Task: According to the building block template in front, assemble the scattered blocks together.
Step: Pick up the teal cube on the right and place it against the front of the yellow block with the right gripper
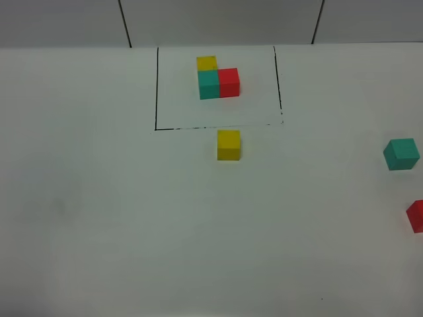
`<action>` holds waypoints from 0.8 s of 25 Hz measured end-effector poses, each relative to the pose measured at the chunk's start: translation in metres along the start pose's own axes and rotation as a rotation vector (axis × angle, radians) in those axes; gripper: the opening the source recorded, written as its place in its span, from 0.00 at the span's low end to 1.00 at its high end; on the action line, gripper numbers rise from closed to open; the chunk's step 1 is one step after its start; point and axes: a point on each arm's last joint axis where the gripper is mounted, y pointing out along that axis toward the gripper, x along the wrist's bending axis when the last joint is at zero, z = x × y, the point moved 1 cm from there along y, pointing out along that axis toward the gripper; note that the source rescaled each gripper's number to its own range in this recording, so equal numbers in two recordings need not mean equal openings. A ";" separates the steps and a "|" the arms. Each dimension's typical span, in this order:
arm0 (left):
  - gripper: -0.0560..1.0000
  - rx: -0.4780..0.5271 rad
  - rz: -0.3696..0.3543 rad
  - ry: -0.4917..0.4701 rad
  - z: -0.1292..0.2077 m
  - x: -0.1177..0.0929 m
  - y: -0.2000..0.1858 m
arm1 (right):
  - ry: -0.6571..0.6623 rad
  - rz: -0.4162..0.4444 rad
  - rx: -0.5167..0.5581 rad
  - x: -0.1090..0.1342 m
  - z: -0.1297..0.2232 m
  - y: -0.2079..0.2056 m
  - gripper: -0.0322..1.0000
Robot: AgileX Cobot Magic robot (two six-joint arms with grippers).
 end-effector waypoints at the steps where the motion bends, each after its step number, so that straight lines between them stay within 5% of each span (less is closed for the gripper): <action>1: 0.64 0.000 0.000 0.000 0.000 0.000 0.000 | 0.000 0.000 0.000 0.000 0.000 0.000 0.77; 20: 0.63 0.000 -0.002 0.001 0.000 0.000 0.000 | 0.000 0.000 0.000 0.000 0.000 0.000 0.77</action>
